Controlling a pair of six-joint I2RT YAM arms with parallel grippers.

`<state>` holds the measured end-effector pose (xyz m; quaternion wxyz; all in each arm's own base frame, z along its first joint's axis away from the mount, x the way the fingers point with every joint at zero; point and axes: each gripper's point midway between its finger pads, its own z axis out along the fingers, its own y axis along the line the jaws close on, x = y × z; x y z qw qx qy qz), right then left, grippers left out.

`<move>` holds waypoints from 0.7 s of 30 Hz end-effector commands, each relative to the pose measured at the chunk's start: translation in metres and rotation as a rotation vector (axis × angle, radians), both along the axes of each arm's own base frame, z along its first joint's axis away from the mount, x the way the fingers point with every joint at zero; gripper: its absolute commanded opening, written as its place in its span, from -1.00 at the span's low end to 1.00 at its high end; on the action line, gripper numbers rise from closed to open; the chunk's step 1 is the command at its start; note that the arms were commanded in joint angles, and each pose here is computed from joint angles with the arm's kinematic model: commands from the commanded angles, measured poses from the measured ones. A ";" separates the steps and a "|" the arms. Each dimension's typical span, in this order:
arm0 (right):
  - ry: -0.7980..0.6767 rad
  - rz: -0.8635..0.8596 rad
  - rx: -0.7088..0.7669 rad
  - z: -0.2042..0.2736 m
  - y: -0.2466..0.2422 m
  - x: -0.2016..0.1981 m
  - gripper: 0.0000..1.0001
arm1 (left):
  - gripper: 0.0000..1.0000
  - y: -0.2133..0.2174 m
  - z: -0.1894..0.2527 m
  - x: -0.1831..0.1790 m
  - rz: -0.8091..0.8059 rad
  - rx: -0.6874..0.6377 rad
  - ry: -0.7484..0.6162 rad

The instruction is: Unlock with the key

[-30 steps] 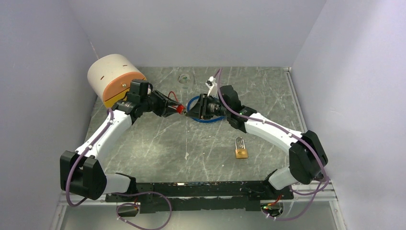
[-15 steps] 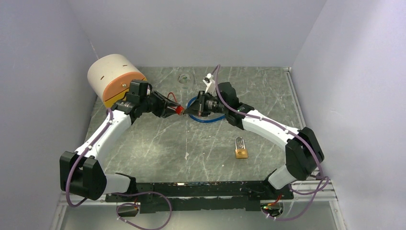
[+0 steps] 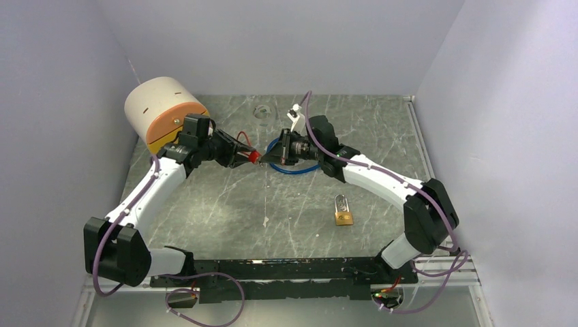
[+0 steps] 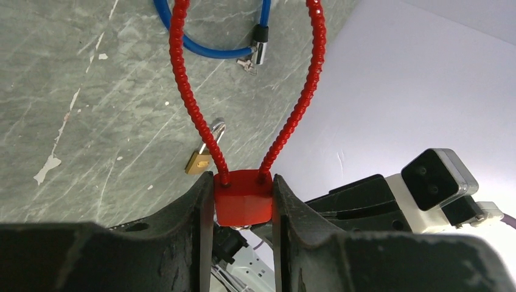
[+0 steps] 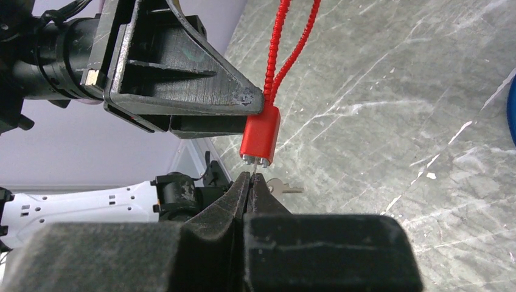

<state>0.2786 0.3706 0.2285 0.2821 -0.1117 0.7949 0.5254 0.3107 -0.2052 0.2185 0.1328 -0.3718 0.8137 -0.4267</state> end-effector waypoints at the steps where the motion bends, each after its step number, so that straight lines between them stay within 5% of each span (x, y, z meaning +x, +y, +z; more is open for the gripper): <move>1: -0.012 0.005 0.017 0.013 0.011 0.008 -1.00 | -0.95 -0.005 0.029 -0.006 -0.034 -0.040 -0.076; 11: 0.105 -0.128 -0.085 -0.007 0.032 0.042 -1.00 | -0.95 -0.008 0.018 -0.023 -0.086 -0.006 0.009; 21: 0.065 -0.097 0.016 0.004 0.034 0.039 -1.00 | -0.95 -0.008 0.027 -0.018 -0.056 -0.029 -0.051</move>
